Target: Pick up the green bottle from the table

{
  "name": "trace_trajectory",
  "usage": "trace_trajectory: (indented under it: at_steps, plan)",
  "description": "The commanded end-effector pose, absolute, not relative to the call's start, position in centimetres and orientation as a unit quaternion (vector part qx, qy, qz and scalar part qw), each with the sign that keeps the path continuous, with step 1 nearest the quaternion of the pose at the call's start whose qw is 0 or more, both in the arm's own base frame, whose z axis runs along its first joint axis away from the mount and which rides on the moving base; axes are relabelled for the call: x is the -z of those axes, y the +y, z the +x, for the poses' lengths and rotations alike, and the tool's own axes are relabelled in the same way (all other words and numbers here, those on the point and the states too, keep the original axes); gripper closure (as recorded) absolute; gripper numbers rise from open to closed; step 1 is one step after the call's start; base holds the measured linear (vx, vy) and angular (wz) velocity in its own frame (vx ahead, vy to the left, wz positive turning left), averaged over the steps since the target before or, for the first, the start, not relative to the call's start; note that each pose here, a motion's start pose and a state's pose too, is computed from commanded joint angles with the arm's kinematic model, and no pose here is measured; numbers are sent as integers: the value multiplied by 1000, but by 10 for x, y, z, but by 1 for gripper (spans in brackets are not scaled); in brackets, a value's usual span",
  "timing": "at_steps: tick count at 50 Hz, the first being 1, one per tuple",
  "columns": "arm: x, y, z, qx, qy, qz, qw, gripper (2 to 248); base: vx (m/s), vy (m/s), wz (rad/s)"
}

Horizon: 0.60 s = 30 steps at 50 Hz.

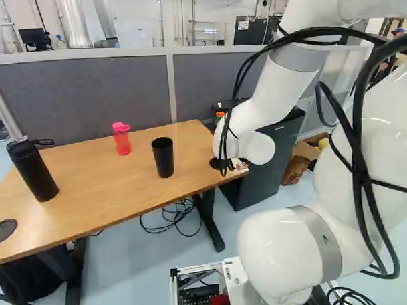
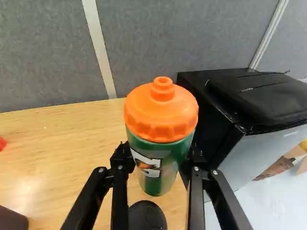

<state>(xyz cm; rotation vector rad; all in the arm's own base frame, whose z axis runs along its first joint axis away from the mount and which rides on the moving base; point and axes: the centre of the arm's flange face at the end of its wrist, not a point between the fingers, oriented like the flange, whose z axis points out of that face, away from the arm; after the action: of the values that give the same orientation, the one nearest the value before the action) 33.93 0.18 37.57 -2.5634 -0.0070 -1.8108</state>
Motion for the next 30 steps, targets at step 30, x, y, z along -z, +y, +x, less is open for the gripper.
trace_trajectory:
  at_steps: [30]
  plan:
    - [-375,1,327,578,-2,-816,1,138,0,0,0]
